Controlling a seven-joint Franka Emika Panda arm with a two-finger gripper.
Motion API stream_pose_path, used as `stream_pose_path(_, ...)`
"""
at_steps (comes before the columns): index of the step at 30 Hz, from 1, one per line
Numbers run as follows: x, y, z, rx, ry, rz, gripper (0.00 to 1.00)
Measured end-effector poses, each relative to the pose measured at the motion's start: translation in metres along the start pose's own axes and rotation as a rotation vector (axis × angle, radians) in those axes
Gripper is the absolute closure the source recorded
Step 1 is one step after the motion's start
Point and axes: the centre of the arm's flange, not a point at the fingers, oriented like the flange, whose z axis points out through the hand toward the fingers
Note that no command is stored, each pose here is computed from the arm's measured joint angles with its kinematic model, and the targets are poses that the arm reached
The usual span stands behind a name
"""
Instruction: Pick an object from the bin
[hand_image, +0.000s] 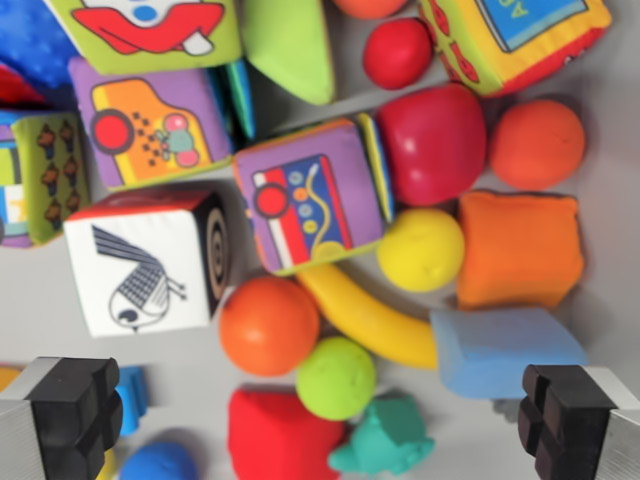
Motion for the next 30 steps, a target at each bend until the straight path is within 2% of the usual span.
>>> stream_pose_path(9, 0.005, 0.029, 0.017, -0.0065, -0.0098, 0.026, 0.00)
stream_pose_path(11, 0.006, 0.034, 0.020, -0.0069, -0.0108, 0.030, 0.00)
stream_pose_path(16, 0.009, 0.052, 0.031, -0.0119, -0.0180, 0.046, 0.00)
stream_pose_path(22, 0.012, 0.070, 0.041, -0.0146, -0.0232, 0.062, 0.00)
stream_pose_path(30, 0.016, 0.098, 0.057, -0.0208, -0.0328, 0.087, 0.00)
